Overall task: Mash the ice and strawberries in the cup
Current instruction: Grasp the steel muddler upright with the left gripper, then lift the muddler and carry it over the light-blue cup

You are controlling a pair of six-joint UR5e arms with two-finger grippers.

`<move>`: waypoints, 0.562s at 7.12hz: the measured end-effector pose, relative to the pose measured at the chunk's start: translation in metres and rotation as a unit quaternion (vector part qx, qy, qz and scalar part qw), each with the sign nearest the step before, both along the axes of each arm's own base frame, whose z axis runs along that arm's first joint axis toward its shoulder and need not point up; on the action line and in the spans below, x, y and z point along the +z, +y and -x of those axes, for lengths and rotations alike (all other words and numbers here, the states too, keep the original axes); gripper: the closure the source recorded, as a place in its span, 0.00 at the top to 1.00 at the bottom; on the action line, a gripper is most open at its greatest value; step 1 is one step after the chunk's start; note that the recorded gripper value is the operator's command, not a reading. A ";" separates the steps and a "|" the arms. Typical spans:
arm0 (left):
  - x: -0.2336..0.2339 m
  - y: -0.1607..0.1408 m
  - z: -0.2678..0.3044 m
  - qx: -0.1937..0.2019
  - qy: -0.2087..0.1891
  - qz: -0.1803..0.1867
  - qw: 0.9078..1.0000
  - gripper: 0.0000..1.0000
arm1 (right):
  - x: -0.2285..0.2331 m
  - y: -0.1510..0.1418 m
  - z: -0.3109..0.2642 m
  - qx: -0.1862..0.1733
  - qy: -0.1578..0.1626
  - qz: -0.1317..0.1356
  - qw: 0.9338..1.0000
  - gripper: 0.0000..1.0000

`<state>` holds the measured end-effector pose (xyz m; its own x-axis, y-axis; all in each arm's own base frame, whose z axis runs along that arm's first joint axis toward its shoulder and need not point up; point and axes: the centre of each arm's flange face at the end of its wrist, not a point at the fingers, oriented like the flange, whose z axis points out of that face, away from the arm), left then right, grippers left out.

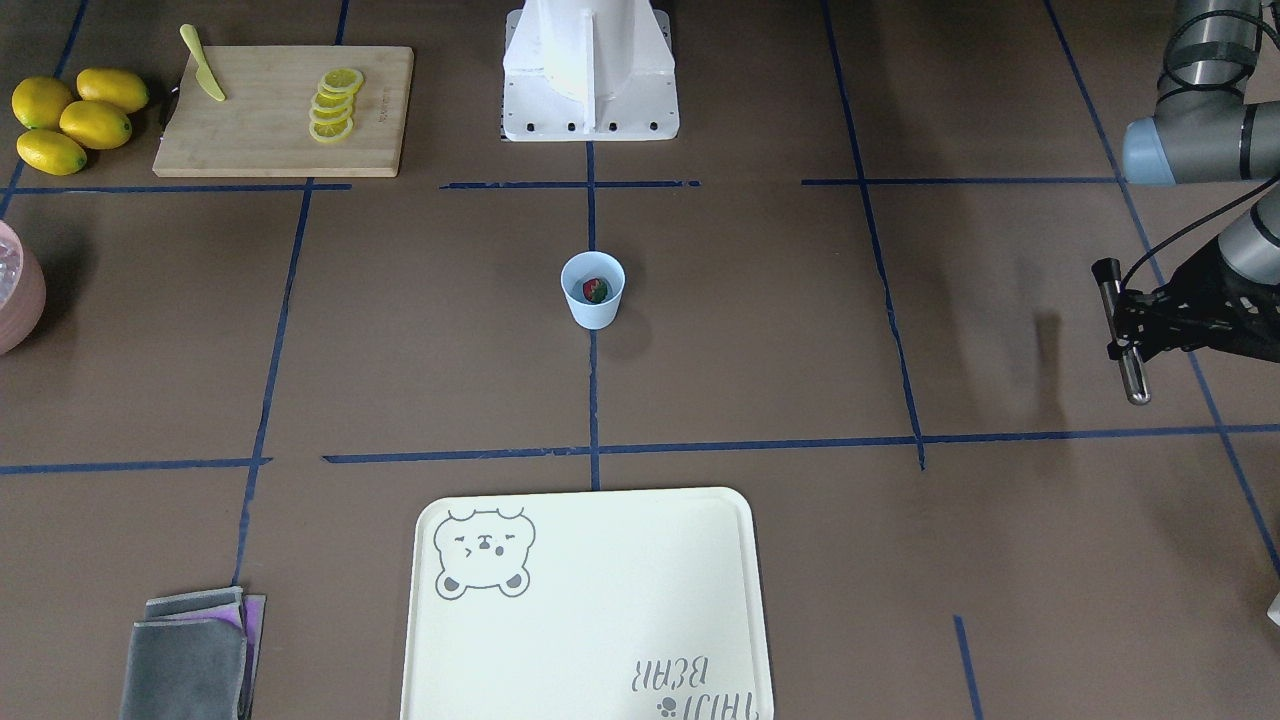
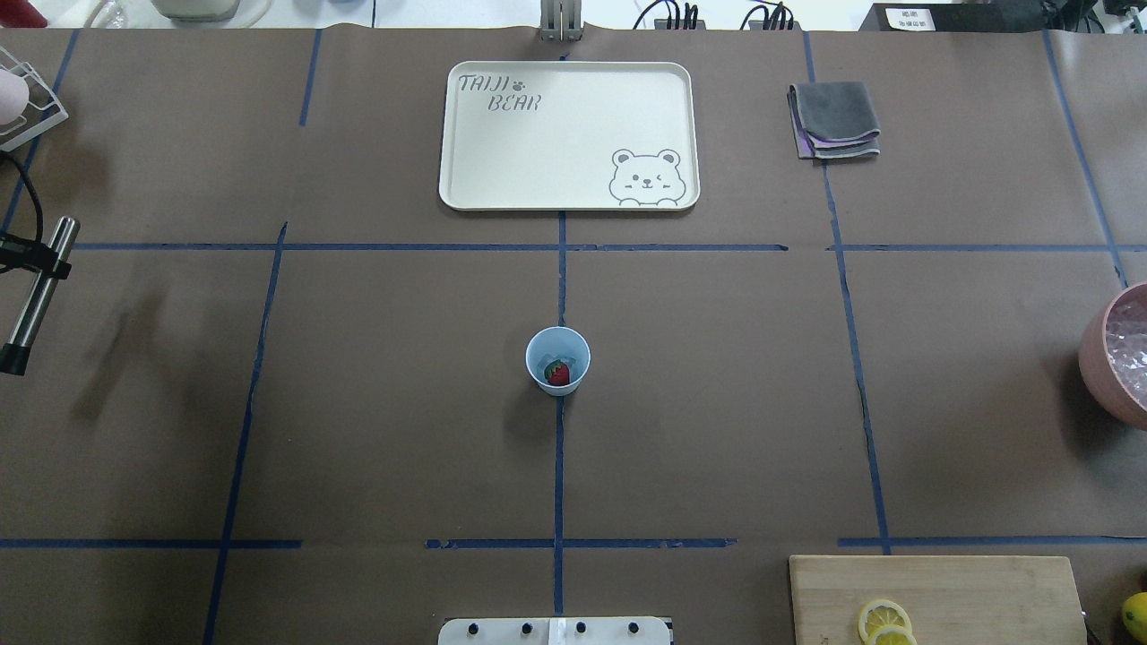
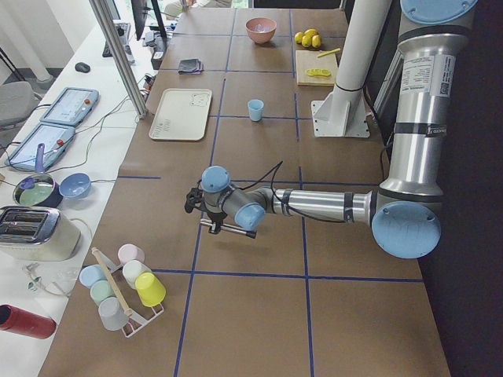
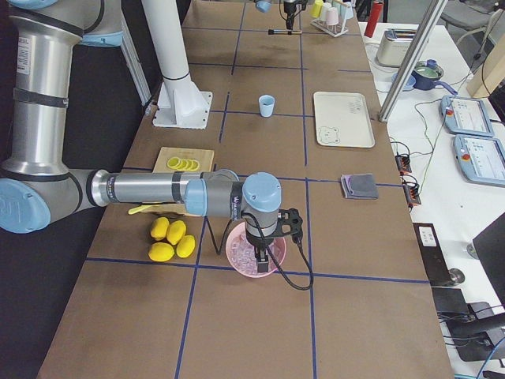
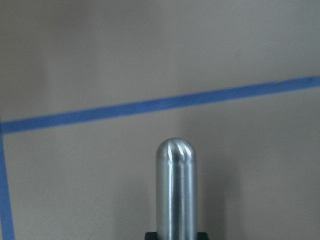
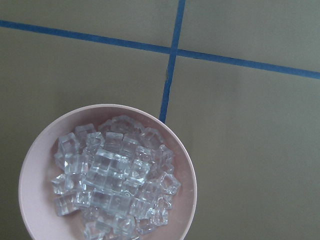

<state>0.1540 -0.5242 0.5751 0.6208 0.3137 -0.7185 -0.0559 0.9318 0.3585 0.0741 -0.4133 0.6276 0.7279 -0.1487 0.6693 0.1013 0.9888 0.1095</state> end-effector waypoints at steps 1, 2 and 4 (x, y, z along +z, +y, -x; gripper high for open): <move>-0.034 -0.009 0.001 0.012 0.019 -0.080 0.997 0.02 | 0.000 0.000 0.000 0.000 0.000 0.000 1.000 1.00; -0.063 -0.015 -0.001 0.017 0.040 -0.145 0.988 0.05 | 0.000 0.000 0.000 0.000 0.000 0.000 1.000 1.00; -0.106 -0.017 -0.005 -0.003 0.098 -0.219 0.971 0.00 | -0.001 -0.001 0.000 0.000 0.000 -0.001 1.000 1.00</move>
<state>0.1586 -0.5417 0.4692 0.4893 0.6121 -0.6212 0.0581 0.6878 0.7235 0.0744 -0.4141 0.6269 0.7279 -0.1507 0.6689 0.1016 0.9885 0.1121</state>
